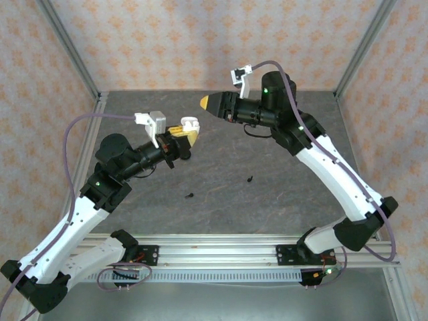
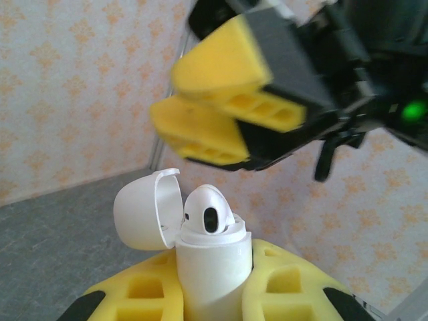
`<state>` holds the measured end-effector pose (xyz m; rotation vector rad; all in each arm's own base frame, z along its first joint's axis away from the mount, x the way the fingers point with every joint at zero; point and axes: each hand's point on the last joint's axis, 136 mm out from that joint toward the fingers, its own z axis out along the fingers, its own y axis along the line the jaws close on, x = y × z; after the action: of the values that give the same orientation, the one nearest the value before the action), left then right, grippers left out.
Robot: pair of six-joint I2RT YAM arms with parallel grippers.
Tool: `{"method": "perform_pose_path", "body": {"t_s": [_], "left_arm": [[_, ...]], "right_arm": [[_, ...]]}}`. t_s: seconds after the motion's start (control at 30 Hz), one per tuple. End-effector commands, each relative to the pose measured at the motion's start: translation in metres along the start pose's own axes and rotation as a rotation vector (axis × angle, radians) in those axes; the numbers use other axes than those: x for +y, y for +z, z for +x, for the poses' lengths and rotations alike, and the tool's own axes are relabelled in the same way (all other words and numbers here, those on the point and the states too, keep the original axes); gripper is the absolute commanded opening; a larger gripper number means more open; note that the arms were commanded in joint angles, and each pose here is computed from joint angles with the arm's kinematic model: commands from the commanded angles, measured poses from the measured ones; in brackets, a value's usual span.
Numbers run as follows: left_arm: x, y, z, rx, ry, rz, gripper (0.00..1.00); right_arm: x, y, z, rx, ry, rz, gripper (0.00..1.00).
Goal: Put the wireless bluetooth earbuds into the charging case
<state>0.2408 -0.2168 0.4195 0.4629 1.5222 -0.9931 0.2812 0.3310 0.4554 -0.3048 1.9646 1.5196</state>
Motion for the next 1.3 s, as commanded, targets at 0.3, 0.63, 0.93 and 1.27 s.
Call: {"method": "perform_pose_path", "body": {"t_s": [0.3,0.63,0.93,1.27], "left_arm": [[-0.025,-0.006,-0.016,-0.014,0.055,0.101,0.0],[-0.009,-0.006,-0.017,0.019,0.072,-0.007,0.0],[-0.018,-0.001,-0.018,0.015,0.062,0.057,0.0],[-0.031,0.01,-0.026,0.02,0.065,0.145,0.0]], "right_arm": [[0.054,0.014,0.005,0.199,0.25,-0.529,0.04],[0.079,-0.008,0.03,0.364,0.239,-0.62,0.0],[0.032,0.0,0.027,0.238,0.159,-0.326,0.04],[0.007,-0.002,0.034,0.226,0.108,-0.151,0.42]]}}
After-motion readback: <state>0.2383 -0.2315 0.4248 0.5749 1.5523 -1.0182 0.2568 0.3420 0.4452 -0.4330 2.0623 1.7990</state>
